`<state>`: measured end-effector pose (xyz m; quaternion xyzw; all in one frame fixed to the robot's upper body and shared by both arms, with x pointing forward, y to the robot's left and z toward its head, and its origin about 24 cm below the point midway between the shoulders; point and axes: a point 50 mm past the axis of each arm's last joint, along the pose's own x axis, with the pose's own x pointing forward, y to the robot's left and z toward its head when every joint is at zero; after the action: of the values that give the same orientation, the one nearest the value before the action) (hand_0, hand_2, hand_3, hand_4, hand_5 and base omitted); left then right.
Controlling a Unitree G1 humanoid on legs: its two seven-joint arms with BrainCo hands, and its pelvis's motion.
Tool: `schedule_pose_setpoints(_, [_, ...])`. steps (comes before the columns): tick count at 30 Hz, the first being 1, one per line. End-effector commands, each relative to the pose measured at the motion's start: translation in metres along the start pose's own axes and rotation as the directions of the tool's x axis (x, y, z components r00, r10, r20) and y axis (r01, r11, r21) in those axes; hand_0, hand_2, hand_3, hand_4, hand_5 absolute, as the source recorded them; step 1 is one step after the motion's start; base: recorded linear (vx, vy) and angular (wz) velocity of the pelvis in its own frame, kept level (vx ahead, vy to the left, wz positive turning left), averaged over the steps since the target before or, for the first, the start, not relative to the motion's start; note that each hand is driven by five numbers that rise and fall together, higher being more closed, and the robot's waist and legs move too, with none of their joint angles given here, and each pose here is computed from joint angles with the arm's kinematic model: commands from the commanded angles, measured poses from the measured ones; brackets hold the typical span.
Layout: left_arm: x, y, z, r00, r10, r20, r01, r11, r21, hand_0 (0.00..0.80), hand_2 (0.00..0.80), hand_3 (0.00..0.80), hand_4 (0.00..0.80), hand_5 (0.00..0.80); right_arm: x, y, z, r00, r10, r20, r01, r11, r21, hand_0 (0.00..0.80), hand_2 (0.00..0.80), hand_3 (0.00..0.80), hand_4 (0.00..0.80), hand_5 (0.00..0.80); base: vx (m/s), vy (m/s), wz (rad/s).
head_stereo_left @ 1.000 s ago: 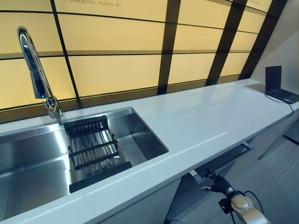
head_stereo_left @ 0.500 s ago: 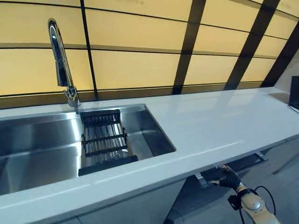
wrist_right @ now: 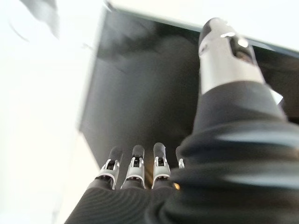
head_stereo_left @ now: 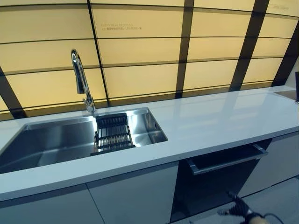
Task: Take plates into dishwasher
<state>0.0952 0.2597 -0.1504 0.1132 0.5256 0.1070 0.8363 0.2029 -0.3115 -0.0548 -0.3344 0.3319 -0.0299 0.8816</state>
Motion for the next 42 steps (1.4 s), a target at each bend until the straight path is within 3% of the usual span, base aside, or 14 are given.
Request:
schedule_pose_setpoints(1, [0.004, 0.017, 0.023, 0.997, 0.04, 0.072, -0.04, 0.999, 0.008, 0.0, 0.0, 0.0, 0.0, 0.0, 0.009, -0.014, 0.007, 0.994, -0.113, 0.006, 0.113, 0.992, 0.048, 0.0, 0.0, 0.0, 0.0, 0.0, -0.247, 0.067, 0.39])
schedule_pose_setpoints(6, [0.002, 0.021, 0.014, 0.997, 0.026, 0.066, -0.028, 0.999, 0.024, 0.0, 0.0, 0.0, 0.0, 0.0, -0.002, 0.002, -0.041, 0.975, -0.113, -0.191, 0.13, 0.988, 0.078, 0.0, 0.0, 0.0, 0.0, 0.0, -0.224, 0.191, 0.74])
schedule_pose_setpoints(13, [0.003, 0.01, 0.027, 0.991, -0.045, 0.126, 0.035, 0.996, 0.086, 0.0, 0.0, 0.0, 0.0, 0.0, -0.013, 0.016, -0.074, 0.942, -0.04, -0.334, 0.076, 0.993, 0.095, 0.0, 0.0, 0.0, 0.0, 0.0, -0.223, 0.446, 0.58])
schedule_pose_setpoints(20, [0.007, 0.016, 0.051, 0.987, -0.032, 0.157, 0.012, 0.992, 0.124, 0.0, 0.0, 0.0, 0.0, 0.0, -0.013, 0.05, -0.069, 0.941, 0.088, -0.325, -0.033, 0.985, 0.169, 0.0, 0.0, 0.0, 0.0, 0.0, -0.22, 0.332, 0.2])
schedule_pose_setpoints(27, [0.006, 0.022, 0.043, 0.991, -0.028, 0.129, 0.014, 0.994, 0.108, 0.0, 0.0, 0.0, 0.0, 0.0, -0.015, 0.076, -0.063, 0.937, 0.163, -0.309, -0.087, 0.965, 0.246, 0.0, 0.0, 0.0, 0.0, 0.0, -0.197, 0.137, -0.08])
schedule_pose_setpoints(33, [0.006, 0.027, 0.033, 0.996, -0.047, 0.078, 0.039, 0.994, 0.101, 0.0, 0.0, 0.0, 0.0, 0.0, -0.023, 0.101, -0.068, 0.912, 0.263, -0.316, -0.154, 0.931, 0.331, 0.0, 0.0, 0.0, 0.0, 0.0, -0.128, -0.09, 0.05])
schedule_pose_setpoints(42, [0.005, 0.017, 0.028, 0.991, -0.105, 0.084, 0.097, 0.991, 0.094, 0.0, 0.0, 0.0, 0.0, 0.0, -0.023, 0.104, -0.065, 0.905, 0.298, -0.303, -0.202, 0.929, 0.311, 0.0, 0.0, 0.0, 0.0, 0.0, -0.117, -0.236, -0.19])
